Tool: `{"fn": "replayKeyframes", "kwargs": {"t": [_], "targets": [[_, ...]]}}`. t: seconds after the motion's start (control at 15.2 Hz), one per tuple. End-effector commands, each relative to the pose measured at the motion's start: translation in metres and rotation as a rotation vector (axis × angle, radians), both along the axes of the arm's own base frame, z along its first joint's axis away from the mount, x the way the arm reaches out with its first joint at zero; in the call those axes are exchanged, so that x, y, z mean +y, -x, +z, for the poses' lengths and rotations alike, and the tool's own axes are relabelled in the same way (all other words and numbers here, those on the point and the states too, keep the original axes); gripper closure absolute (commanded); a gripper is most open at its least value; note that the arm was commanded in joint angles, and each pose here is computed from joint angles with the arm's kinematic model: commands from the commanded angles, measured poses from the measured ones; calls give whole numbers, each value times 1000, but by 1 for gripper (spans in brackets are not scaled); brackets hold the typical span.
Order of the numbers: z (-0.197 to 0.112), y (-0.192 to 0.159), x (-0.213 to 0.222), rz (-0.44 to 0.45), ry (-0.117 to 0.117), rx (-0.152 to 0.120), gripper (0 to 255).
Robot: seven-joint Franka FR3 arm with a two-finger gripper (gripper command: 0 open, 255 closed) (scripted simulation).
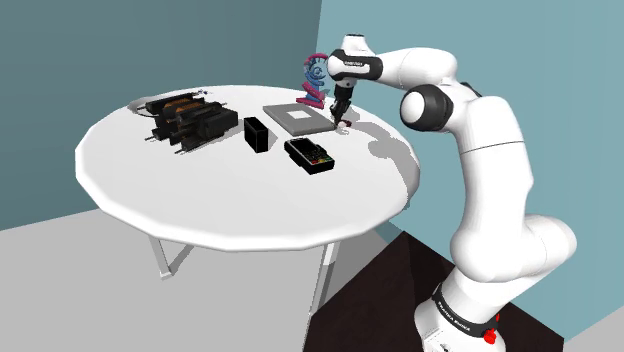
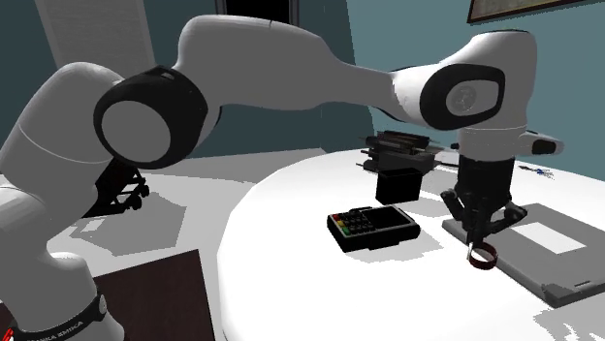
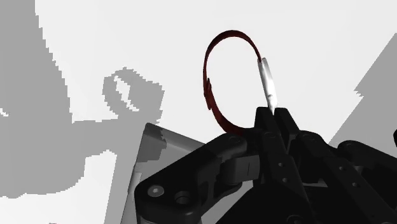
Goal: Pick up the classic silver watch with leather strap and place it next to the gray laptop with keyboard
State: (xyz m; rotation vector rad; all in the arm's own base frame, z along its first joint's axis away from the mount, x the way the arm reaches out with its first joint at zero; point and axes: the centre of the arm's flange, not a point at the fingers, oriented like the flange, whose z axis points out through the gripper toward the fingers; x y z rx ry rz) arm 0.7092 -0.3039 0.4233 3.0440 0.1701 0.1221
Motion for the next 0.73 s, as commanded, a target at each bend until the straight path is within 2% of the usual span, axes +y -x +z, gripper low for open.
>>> {"fn": "replayKeyframes", "kwargs": {"t": [0.0,0.66], "targets": [[-10,0,0,0,0,0,255],[-63,0,0,0,0,0,255]]}}
